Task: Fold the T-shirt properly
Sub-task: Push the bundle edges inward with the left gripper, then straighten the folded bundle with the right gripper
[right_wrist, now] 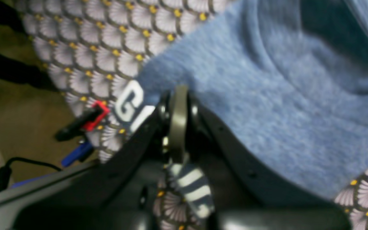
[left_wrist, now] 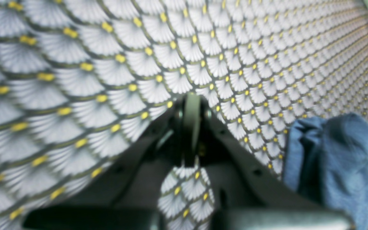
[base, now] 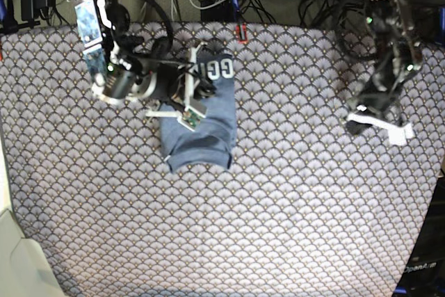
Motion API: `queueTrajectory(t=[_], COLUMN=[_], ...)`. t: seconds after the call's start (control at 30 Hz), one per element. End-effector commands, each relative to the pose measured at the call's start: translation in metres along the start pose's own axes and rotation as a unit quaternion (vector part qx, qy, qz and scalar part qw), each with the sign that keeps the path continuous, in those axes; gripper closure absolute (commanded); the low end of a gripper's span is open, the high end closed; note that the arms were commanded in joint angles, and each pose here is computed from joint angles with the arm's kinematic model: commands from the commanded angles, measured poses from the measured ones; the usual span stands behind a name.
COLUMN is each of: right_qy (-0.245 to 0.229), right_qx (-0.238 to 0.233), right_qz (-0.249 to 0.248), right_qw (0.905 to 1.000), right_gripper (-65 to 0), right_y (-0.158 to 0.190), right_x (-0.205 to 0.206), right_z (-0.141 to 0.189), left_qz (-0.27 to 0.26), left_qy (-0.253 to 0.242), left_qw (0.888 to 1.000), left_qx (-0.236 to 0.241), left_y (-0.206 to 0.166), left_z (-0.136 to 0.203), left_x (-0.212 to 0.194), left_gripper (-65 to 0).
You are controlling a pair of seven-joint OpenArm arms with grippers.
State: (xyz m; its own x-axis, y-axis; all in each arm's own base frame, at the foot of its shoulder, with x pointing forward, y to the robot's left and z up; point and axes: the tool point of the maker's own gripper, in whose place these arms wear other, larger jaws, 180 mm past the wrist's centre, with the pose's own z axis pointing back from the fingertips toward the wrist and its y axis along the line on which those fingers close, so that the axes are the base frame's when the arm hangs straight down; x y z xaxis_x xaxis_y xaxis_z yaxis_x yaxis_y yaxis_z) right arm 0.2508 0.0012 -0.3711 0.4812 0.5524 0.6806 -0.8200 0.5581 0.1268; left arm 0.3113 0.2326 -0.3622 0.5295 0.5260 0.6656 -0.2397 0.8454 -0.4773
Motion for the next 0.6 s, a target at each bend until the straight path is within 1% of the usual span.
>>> queueTrajectory(t=[0.0, 0.1, 0.2, 0.3, 0.37, 0.43, 0.5, 0.57], right_qy=[-0.02, 0.003, 0.005, 0.002, 0.003, -0.005, -0.024, -0.025], right_qx=[0.002, 0.006, 0.014, 0.021, 0.022, 0.021, 0.013, 0.002], right_qz=[0.005, -0.014, -0.039, -0.058, -0.062, -0.051, -0.023, 0.001], right_qw=[0.9998, 0.9999, 0.9991, 0.9981, 0.9978, 0.9985, 0.9994, 0.9997], right_gripper=[0.0, 0.0, 0.0, 0.0, 0.0, 0.0, 0.0, 0.0], right_y=[-0.004, -0.018, -0.024, -0.024, -0.024, -0.023, -0.021, -0.023], right_x=[0.013, 0.001, -0.011, -0.018, -0.021, -0.013, 0.005, 0.014], right_z=[0.0, -0.012, -0.024, -0.032, -0.033, -0.03, -0.021, -0.01], left_qz=[-0.007, -0.015, -0.028, -0.029, -0.029, -0.029, -0.027, -0.027], left_qy=[-0.018, -0.03, -0.036, -0.04, -0.04, -0.04, -0.04, -0.04], left_qw=[1.0, 0.999, 0.999, 0.998, 0.998, 0.998, 0.998, 0.999], left_qx=[0.001, 0.013, 0.022, 0.026, 0.026, 0.026, 0.026, 0.023], left_y=[0.003, 0.01, 0.015, 0.017, 0.017, 0.017, 0.017, 0.015], left_z=[0.01, 0.029, 0.044, 0.049, 0.049, 0.049, 0.049, 0.048], left_x=[0.011, 0.012, 0.013, 0.014, 0.014, 0.014, 0.013, 0.013], left_gripper=[-0.3, -0.3, -0.3, -0.3, -0.3, -0.3, -0.3, -0.3])
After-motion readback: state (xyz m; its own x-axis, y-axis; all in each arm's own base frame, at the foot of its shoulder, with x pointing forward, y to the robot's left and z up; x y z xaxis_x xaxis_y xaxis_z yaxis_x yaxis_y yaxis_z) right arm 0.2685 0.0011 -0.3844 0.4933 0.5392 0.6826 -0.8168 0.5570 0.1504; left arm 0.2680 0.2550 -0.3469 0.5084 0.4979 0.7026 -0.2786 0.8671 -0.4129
